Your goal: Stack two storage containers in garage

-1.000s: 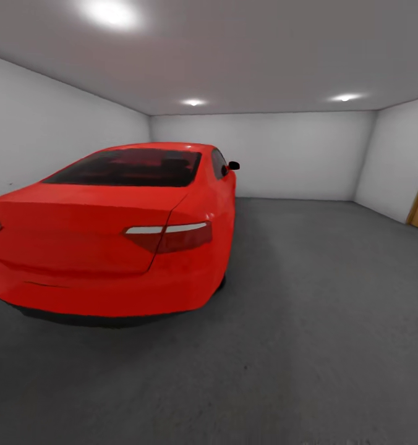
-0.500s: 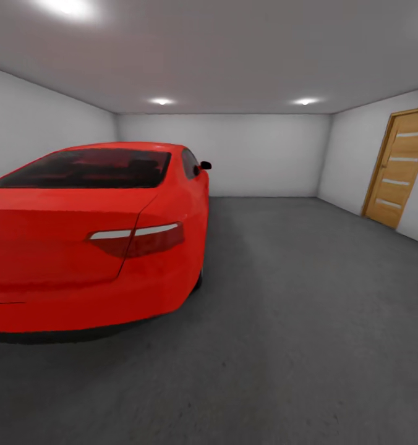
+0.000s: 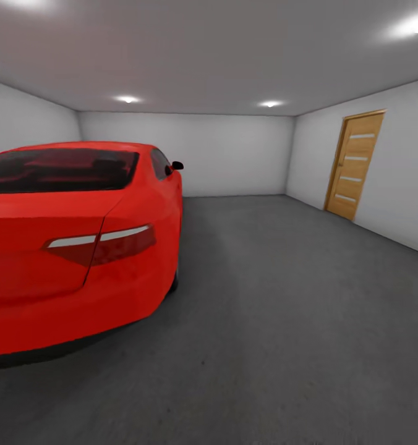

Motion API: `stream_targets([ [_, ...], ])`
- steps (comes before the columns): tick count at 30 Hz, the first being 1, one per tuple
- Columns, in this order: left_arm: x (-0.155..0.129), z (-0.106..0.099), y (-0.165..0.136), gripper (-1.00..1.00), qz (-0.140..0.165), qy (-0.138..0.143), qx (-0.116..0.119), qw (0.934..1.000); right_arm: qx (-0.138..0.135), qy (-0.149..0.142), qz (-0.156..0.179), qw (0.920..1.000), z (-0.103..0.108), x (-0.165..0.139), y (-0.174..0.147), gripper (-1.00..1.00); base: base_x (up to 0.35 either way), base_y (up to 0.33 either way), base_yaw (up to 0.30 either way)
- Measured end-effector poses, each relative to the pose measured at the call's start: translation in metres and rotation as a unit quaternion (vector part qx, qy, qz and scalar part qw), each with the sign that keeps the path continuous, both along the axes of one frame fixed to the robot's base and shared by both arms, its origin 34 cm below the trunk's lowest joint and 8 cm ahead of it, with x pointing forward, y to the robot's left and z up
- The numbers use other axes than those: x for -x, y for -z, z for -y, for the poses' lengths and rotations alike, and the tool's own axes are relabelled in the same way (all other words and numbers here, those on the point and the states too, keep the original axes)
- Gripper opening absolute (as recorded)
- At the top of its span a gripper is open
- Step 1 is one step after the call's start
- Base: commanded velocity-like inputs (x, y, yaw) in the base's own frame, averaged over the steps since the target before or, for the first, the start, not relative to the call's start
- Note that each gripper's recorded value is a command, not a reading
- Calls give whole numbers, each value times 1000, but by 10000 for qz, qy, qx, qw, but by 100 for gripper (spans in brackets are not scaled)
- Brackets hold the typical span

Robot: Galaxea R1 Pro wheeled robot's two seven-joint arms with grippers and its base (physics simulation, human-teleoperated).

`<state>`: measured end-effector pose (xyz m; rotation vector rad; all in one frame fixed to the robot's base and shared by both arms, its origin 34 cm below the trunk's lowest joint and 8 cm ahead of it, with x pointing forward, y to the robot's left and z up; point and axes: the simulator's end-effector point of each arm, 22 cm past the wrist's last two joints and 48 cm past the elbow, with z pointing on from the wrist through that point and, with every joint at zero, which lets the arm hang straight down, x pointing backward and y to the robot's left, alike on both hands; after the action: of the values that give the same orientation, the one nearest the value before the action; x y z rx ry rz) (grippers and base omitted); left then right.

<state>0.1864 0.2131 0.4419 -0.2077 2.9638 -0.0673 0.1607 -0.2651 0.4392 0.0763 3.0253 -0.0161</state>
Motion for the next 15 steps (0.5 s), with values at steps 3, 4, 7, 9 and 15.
stream_targets([
  [3, 0, 0, 0, 100, -1, 3, -2, 10000, 1, 22, -1, 10000, 0, 0, 0, 100, 0, 0, -296],
  [4, 0, 0, 0, 100, -2, -1, -2, 10000, 0, 23, -1, 10000, 0, 0, 0, 100, 0, 0, -296],
  [7, 0, -1, 0, 100, 3, -6, -2, 10000, 1, 24, -1, 10000, 0, 0, 0, 100, 0, 0, -296],
  [9, -1, 0, 0, 100, 7, 0, 5, 10000, 6, 25, -1, 10000, 1, 0, 0, 100, 0, 0, -296],
  [15, -1, 0, 0, 100, 2, 18, 27, 10000, 23, 25, 5, 10000, 4, 0, 0, 100, 0, 0, -296],
])
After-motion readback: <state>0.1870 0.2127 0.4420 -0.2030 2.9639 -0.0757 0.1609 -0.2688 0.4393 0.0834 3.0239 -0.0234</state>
